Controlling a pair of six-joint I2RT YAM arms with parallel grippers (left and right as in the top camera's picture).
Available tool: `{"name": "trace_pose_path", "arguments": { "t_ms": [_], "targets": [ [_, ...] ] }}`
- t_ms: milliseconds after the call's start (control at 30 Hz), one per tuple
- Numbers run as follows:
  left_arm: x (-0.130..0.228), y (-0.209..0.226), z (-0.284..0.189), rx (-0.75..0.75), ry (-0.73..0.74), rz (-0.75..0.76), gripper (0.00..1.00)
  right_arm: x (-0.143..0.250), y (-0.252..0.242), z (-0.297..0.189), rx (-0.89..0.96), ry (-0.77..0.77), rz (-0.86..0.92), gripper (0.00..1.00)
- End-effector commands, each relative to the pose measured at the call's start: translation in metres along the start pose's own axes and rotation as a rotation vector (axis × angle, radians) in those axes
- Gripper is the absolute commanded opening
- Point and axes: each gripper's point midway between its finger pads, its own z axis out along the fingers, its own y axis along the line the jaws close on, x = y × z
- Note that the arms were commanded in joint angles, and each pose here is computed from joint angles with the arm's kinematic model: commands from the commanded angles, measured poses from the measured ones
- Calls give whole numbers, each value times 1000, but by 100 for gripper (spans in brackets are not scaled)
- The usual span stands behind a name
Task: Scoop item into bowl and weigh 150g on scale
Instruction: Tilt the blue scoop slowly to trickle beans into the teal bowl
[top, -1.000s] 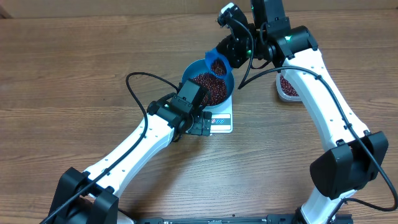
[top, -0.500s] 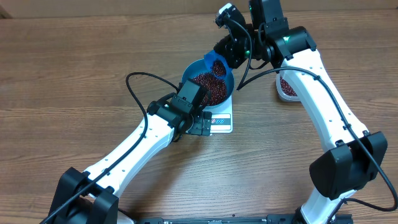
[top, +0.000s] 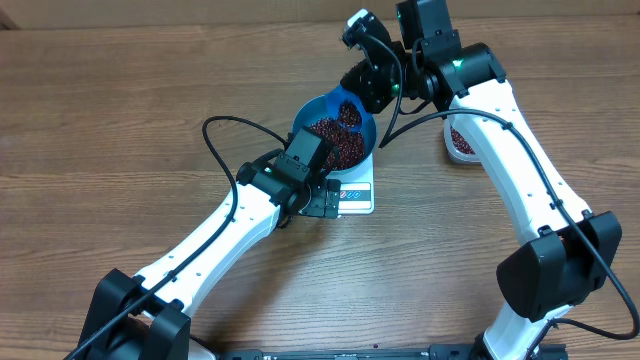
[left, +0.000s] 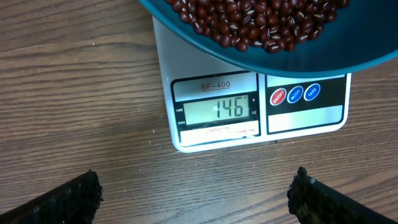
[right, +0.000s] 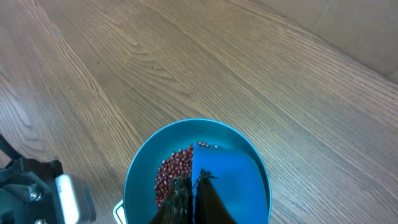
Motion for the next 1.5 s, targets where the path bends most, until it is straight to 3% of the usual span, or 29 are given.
{"name": "trace_pose_path", "arguments": {
  "t_ms": [0, 233, 300, 1167, 1467],
  "targets": [
    [0, 1, -1, 6, -3, -18, 100, -25, 10, -22, 18, -70, -59, 4],
    [0, 1, -1, 6, -3, -18, 100, -27, 22, -21, -32, -79, -117, 4],
    [0, 1, -1, 6, -3, -18, 99, -25, 12, -20, 28, -64, -81, 4],
    [0, 1, -1, 6, -3, -18, 100, -27, 18, -19, -12, -75, -64, 4],
    [0, 1, -1, 6, -3, -18, 100, -35, 15, -20, -10, -110, 50, 4]
  ]
}}
